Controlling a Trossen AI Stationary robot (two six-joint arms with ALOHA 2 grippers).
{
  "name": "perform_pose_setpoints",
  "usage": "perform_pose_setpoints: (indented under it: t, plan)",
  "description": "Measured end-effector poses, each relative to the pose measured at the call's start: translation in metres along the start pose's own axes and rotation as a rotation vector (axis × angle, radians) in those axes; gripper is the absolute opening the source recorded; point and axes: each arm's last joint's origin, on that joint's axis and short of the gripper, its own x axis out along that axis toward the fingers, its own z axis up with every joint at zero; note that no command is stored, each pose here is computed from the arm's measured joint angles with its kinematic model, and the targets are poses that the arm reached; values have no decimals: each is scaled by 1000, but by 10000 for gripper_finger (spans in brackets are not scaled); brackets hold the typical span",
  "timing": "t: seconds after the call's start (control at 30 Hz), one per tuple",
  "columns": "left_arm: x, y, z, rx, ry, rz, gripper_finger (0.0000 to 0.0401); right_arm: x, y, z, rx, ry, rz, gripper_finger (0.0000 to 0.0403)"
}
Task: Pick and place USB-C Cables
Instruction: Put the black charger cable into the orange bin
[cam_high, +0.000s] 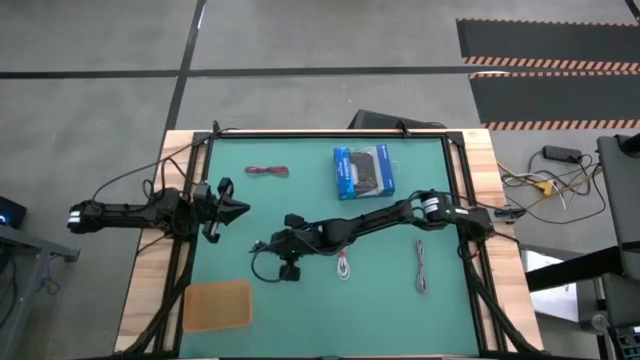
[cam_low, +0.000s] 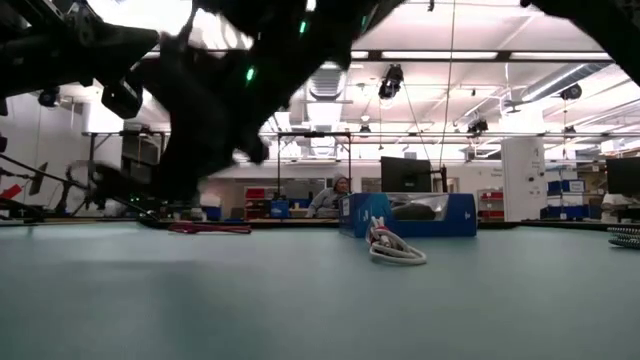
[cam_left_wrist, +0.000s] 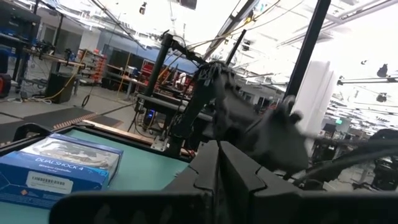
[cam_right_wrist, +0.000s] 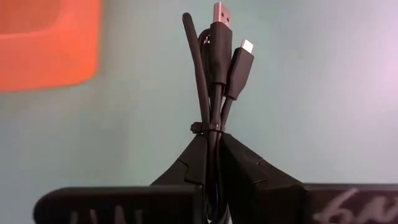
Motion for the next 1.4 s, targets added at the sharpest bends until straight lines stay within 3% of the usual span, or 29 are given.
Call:
perform_pose_setpoints:
  t: [0.23, 0.5, 0.77, 1.03, 1.2, 1.4]
  plan:
    - [0, 0, -1, 0, 9, 3, 0, -45, 20, 7, -145, 68, 30, 20]
    - [1, 1, -2, 0, 20, 9, 0, -96, 21, -9, -202, 69, -44, 20]
    - [6, -1, 7, -3, -101, 34, 0, -141, 7, -25, -152, -336, -32, 20]
    - [18, -2, 13, -5, -197, 1, 0, -154, -5, -57, -35, -754, -18, 20]
    - [30, -2, 10, -8, -236, -20, 0, -161, -11, -66, 28, -893, 2, 20]
    - [60, -4, 6, -13, -180, -25, 0, -162, -18, -66, 69, -914, -1, 20]
